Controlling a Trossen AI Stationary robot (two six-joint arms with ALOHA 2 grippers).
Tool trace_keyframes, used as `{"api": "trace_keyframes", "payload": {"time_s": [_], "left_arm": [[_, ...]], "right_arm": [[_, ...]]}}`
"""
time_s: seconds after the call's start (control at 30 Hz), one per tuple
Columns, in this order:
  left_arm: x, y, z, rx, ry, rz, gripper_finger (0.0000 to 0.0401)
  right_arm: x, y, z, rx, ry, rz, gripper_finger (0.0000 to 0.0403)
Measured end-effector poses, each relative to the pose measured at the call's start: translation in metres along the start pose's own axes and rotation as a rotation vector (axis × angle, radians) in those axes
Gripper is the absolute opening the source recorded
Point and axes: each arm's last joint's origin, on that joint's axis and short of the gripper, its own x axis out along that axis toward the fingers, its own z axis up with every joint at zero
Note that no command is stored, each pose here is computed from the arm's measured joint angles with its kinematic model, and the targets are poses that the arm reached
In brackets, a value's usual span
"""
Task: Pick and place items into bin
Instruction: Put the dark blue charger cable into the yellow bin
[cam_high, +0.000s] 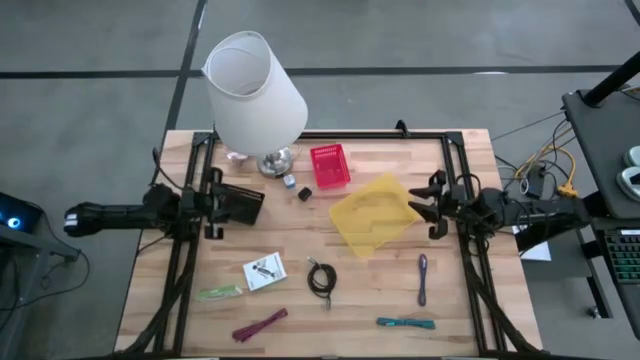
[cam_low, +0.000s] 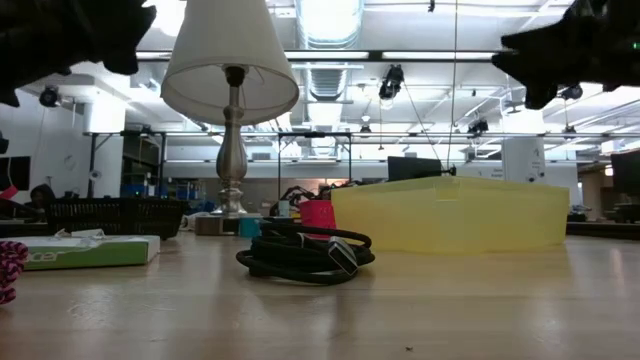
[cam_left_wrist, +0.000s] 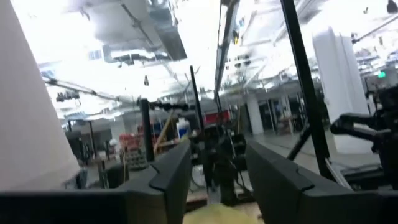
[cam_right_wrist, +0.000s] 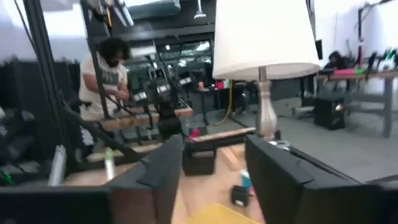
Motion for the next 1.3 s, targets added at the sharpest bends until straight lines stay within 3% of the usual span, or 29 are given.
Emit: {"api": "trace_keyframes", "payload": {"time_s": [0.13,0.27,0.53,0.9,1.3], "left_arm": [[0.001,0.000,-0.001,0.003,0.004,0.001,0.0156],[0.002,0.000,-0.004,-0.004,0.023,-0.001,0.0157],[0.003,-0.002,-0.011,-0.009,0.072,-0.009,0.0157],[0.005,-0.002,-0.016,-0.012,0.109,-0.015,0.0157],[0.005,-0.002,-0.016,-0.011,0.109,-0.015,0.0157]], "right_arm": [[0.006,0.006,0.024,0.038,-0.007,0.044,0.0203],[0.013,0.012,0.047,0.034,0.054,0.079,0.0211],[0.036,0.023,0.086,0.220,0.295,-0.004,0.0208],[0.065,0.027,0.108,0.326,0.703,-0.431,0.0208],[0.078,0.034,0.093,0.562,1.101,-0.795,0.0207]]}}
